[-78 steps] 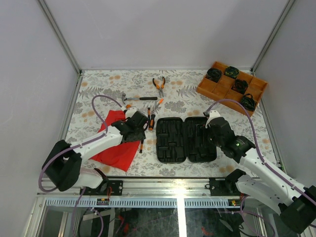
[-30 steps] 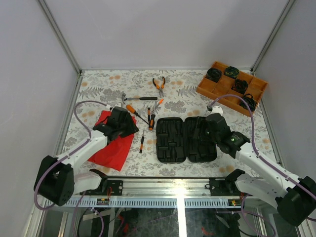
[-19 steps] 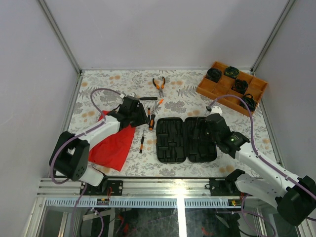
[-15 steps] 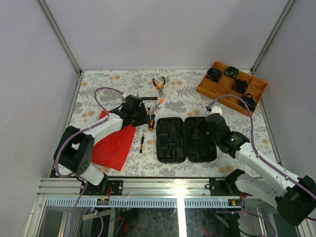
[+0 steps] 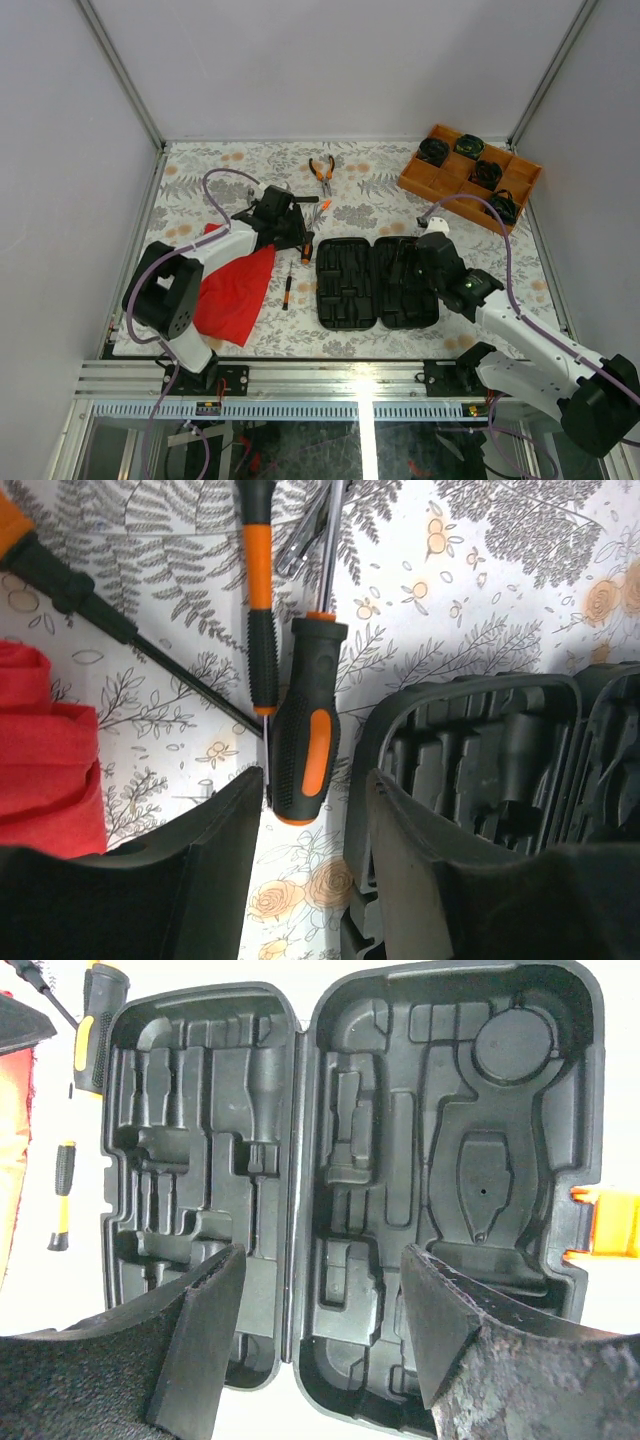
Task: Sort the tools into containers
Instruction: Pick up the screwdriver from the center of the board.
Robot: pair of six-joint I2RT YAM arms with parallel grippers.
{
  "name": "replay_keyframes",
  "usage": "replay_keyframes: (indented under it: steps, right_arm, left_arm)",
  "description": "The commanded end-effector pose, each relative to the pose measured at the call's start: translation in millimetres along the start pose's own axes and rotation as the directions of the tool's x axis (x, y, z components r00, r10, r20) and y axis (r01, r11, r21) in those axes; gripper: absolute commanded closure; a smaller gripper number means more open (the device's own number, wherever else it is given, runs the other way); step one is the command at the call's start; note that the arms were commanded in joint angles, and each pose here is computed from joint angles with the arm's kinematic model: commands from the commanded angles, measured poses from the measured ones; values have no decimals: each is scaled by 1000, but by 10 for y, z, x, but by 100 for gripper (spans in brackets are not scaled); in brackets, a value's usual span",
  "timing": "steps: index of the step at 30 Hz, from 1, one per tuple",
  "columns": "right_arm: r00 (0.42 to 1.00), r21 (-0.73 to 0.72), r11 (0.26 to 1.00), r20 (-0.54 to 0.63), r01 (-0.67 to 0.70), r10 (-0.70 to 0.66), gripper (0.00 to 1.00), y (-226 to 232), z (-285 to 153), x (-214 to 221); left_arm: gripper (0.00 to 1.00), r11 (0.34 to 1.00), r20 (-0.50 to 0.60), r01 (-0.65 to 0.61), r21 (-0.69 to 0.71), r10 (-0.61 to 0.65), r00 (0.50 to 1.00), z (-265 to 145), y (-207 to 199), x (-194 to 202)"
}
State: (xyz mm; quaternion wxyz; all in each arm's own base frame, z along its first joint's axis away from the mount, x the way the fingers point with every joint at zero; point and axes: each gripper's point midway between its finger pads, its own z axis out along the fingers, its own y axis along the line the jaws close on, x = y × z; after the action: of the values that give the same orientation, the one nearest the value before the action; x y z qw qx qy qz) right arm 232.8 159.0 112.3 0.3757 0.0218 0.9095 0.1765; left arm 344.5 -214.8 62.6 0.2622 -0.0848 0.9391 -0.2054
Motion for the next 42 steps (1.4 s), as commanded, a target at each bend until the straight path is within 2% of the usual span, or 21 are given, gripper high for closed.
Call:
replay_keyframes:
  steps: [1,8,19,34,37,42]
  right_arm:
    - [998,-20,1000,65,-5,6,31,100,28,-192]
    - [992,-29,1000,125,5,-1,34,147,20,-355]
    - [993,23,999,108,48,-50,34,30,109,-282]
    - [995,25,998,81,55,-57,34,33,195,-225]
    - [995,29,998,80,55,-57,34,18,190,-213]
    - [995,33,998,77,53,-56,34,-2,186,-189]
  left_arm:
    - [56,997,16,-52,64,51,999,28,-192,-131]
    - [58,998,-22,-44,48,46,999,186,-152,-51]
    - [59,998,-90,-63,20,65,994,381,-89,126]
    - [59,977,-145,-130,-169,106,984,399,189,265]
    - [63,965,-150,-159,-209,129,980,379,221,285]
    - [77,954,-150,-187,-234,154,976,303,218,298]
